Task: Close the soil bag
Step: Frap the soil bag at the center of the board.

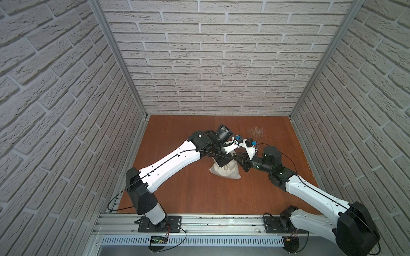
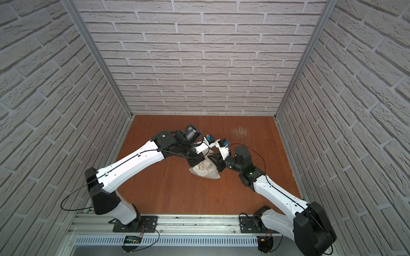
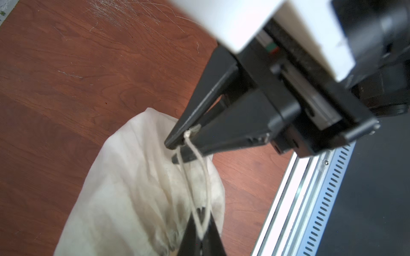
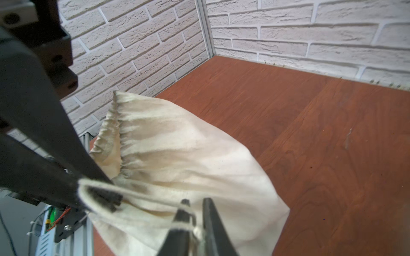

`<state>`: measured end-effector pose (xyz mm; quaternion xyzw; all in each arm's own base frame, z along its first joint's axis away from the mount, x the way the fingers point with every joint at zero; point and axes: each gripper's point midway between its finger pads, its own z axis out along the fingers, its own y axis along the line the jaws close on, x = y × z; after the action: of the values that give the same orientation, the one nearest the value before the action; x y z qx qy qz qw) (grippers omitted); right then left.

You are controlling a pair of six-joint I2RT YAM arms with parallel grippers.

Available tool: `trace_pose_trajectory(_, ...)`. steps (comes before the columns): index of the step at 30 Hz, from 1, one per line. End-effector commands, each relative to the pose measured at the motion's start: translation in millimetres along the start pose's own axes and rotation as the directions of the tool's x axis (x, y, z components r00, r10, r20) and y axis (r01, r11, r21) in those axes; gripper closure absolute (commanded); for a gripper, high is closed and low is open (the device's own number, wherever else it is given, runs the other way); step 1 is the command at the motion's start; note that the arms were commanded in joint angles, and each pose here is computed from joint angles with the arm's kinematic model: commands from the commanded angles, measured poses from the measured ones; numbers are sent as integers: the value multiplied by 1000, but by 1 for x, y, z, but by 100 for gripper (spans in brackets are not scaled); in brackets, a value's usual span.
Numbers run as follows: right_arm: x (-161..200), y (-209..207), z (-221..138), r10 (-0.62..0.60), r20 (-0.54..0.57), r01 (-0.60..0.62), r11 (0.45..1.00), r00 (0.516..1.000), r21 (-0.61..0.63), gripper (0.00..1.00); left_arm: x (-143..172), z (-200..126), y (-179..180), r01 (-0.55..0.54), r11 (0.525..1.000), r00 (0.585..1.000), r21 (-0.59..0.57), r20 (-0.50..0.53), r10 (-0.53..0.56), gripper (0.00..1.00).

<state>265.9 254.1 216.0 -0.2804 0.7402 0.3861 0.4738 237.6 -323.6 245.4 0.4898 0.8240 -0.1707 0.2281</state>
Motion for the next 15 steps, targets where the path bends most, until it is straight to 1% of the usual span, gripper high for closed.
trace_pose_trajectory(1,-32,4,-8,-43,125,41,999,991,19,97,-4,-3,-3,-18,1000,1000,10,8,18,97)
trace_pose_trajectory(4,-37,4,-16,-58,149,50,997,987,58,97,-5,-2,-3,-19,1000,1000,8,8,19,97)
trace_pose_trajectory(6,-39,-1,-23,-72,150,54,991,986,121,97,-5,-2,-2,-19,1000,1000,2,9,19,97)
trace_pose_trajectory(7,-39,-6,-28,-79,147,53,983,986,173,97,-6,-3,-1,-18,1000,1000,-2,13,18,96)
trace_pose_trajectory(9,-41,-25,-43,-96,150,41,943,984,331,97,-8,-4,1,-18,1000,1000,-17,20,18,96)
trace_pose_trajectory(12,-48,-49,-77,-115,164,6,835,980,550,97,-10,-3,7,-14,999,1000,-48,25,15,95)
trace_pose_trajectory(13,-56,-50,-91,-128,183,-7,803,975,596,97,-10,-2,10,-13,998,1000,-60,25,15,94)
trace_pose_trajectory(14,-65,-47,-100,-143,208,-13,795,968,607,97,-11,-2,11,-14,997,1000,-72,26,16,94)
trace_pose_trajectory(15,-74,-41,-106,-158,236,-16,800,959,600,97,-12,-2,14,-13,996,999,-83,29,16,94)
